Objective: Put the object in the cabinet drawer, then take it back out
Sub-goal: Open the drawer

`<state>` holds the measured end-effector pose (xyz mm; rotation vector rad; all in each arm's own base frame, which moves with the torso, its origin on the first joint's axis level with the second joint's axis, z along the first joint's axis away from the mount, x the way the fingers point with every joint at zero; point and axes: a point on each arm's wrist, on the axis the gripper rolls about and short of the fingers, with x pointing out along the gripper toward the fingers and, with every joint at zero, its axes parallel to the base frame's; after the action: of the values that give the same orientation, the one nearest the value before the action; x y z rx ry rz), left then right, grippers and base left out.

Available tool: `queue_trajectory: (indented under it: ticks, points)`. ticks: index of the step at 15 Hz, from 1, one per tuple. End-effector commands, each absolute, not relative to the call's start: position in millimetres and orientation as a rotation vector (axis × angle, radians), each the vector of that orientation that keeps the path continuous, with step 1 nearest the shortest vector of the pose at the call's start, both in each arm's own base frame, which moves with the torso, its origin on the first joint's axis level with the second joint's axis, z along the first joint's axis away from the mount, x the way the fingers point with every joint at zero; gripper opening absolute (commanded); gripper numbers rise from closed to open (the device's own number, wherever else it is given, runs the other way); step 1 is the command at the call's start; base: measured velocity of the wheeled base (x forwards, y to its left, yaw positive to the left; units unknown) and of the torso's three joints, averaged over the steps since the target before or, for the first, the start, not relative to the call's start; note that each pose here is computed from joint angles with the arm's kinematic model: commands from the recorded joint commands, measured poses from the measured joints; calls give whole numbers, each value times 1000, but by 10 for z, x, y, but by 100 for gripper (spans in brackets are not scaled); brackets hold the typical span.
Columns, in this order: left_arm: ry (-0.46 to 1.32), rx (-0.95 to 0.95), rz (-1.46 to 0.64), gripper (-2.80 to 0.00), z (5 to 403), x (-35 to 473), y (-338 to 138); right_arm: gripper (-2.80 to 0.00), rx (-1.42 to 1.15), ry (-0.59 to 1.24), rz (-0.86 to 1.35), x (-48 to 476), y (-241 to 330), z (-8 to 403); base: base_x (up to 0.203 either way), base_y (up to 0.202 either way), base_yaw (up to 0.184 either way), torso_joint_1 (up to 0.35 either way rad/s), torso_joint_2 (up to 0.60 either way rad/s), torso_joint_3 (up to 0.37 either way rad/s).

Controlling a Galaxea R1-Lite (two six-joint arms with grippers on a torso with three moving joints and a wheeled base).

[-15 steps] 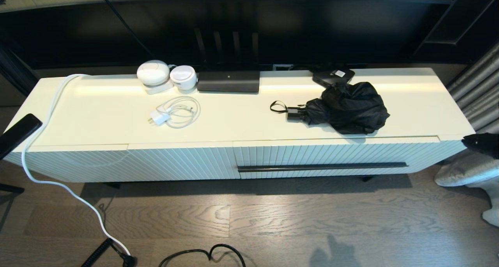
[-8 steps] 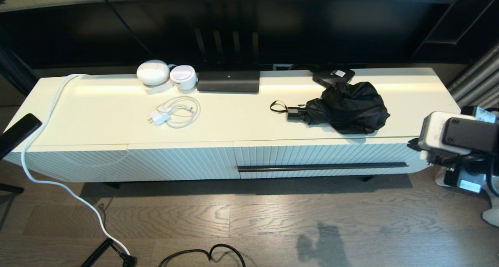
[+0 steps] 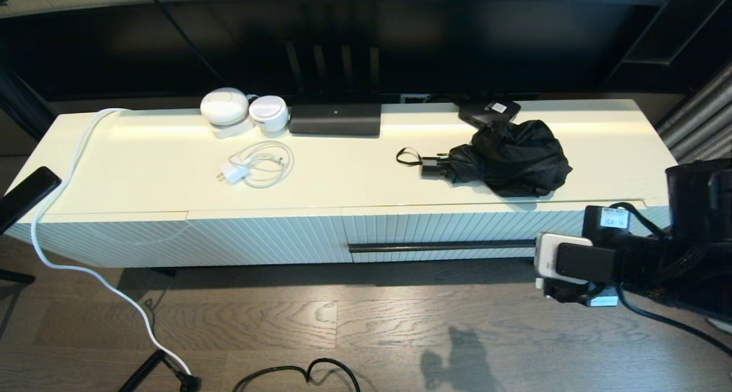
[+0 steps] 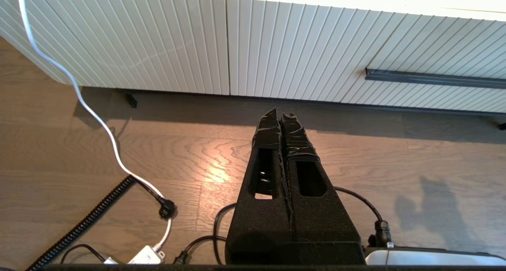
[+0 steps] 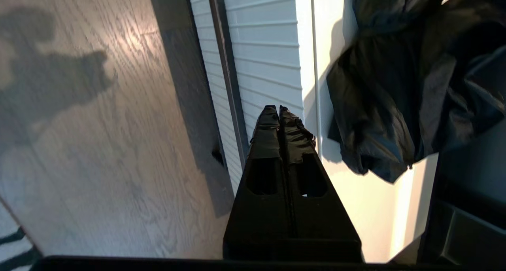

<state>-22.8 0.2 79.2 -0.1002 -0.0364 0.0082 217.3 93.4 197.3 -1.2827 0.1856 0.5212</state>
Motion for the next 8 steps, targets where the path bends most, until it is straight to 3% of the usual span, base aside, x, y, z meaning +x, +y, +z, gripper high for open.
queue_trajectory:
  ticks: [1, 2, 8]
  points:
    - [-37, -101, 9, -280, 793, -229, 2, -26, -1299, 191, 546, 2260, 1032, 1779, 0, 0, 0, 0, 0, 0]
    - [-37, -101, 9, -280, 793, -229, 2, 0, -1307, 200, 550, 2279, 1073, 1691, 0, 0, 0, 0, 0, 0]
    - [-37, -101, 9, -280, 793, -229, 2, 0, -1328, 268, 590, 2322, 1124, 1180, 0, 0, 0, 0, 0, 0]
